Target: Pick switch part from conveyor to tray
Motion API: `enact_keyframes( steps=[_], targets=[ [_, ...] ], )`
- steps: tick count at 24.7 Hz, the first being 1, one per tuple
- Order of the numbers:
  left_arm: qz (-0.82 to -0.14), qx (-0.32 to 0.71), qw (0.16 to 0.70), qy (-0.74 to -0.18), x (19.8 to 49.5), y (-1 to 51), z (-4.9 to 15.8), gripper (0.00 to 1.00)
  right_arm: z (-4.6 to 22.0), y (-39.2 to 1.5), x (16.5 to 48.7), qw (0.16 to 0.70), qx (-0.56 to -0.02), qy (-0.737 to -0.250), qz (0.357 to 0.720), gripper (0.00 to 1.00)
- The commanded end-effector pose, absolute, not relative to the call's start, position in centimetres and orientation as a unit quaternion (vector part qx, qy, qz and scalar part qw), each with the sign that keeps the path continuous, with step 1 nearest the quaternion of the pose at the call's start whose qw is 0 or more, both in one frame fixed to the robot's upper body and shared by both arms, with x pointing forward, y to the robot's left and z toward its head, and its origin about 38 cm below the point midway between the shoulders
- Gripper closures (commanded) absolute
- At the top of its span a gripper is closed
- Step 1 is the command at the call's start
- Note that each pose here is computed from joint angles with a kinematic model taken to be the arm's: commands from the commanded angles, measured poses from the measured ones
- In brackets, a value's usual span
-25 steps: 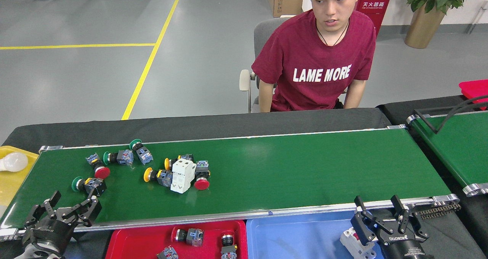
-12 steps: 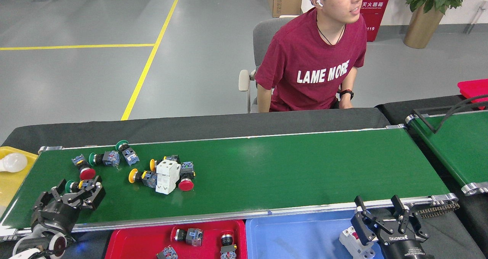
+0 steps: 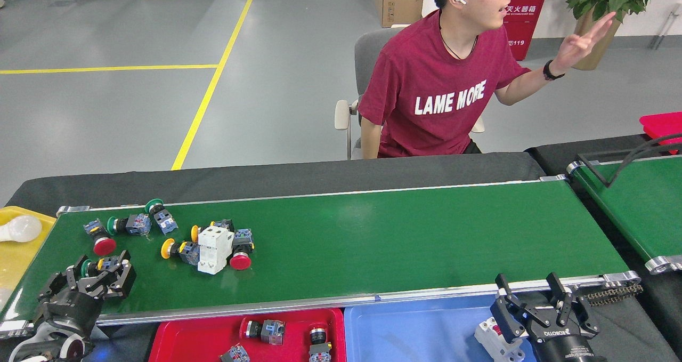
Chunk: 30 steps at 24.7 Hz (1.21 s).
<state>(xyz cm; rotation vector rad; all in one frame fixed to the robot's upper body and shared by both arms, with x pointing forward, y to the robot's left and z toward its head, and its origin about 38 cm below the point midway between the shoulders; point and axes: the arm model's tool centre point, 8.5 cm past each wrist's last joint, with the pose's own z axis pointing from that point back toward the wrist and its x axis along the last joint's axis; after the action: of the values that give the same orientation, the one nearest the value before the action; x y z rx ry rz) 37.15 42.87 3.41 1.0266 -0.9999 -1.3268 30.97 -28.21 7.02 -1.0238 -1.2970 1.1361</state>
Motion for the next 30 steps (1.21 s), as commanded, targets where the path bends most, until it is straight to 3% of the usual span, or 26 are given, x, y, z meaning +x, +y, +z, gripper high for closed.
enact_keyframes(
  steps=[1,3,6,9,11,13,19,26,30],
  targets=[
    [-0.587,0.426,0.511,-0.461,36.3,42.2,5.6,0.68,7.7,-28.4,31.1,0.531,-0.438,-0.550,0.473,0.04],
    [-0.625,0.398,0.457,-0.491,33.0,40.2,6.2,0.68,7.7,-28.4,31.1,0.532,-0.437,-0.550,0.473,0.04],
    [-0.673,0.348,0.414,-0.505,27.5,36.9,5.2,0.64,7.7,-28.5,31.1,0.532,-0.439,-0.550,0.472,0.04],
    [-0.682,0.294,0.411,-0.529,24.4,31.4,3.2,0.36,7.8,-28.5,31.1,0.532,-0.439,-0.550,0.471,0.04],
    [-0.683,0.278,0.403,-0.542,23.6,29.1,3.0,0.27,8.0,-29.0,31.2,0.532,-0.444,-0.548,0.469,0.04],
    [-0.679,0.267,0.405,-0.552,22.3,27.6,3.0,0.00,8.0,-29.2,31.2,0.533,-0.447,-0.547,0.467,0.04],
    [-0.655,0.276,0.420,-0.565,22.2,27.2,3.2,0.00,8.0,-29.4,31.1,0.535,-0.448,-0.545,0.464,0.04],
    [-0.588,0.408,0.454,-0.531,22.8,35.8,6.1,0.00,8.0,-29.4,31.1,0.535,-0.449,-0.545,0.465,0.04],
    [-0.555,0.468,0.458,-0.513,22.5,39.1,6.6,0.00,8.0,-29.4,31.1,0.534,-0.448,-0.545,0.465,0.04]
  ],
)
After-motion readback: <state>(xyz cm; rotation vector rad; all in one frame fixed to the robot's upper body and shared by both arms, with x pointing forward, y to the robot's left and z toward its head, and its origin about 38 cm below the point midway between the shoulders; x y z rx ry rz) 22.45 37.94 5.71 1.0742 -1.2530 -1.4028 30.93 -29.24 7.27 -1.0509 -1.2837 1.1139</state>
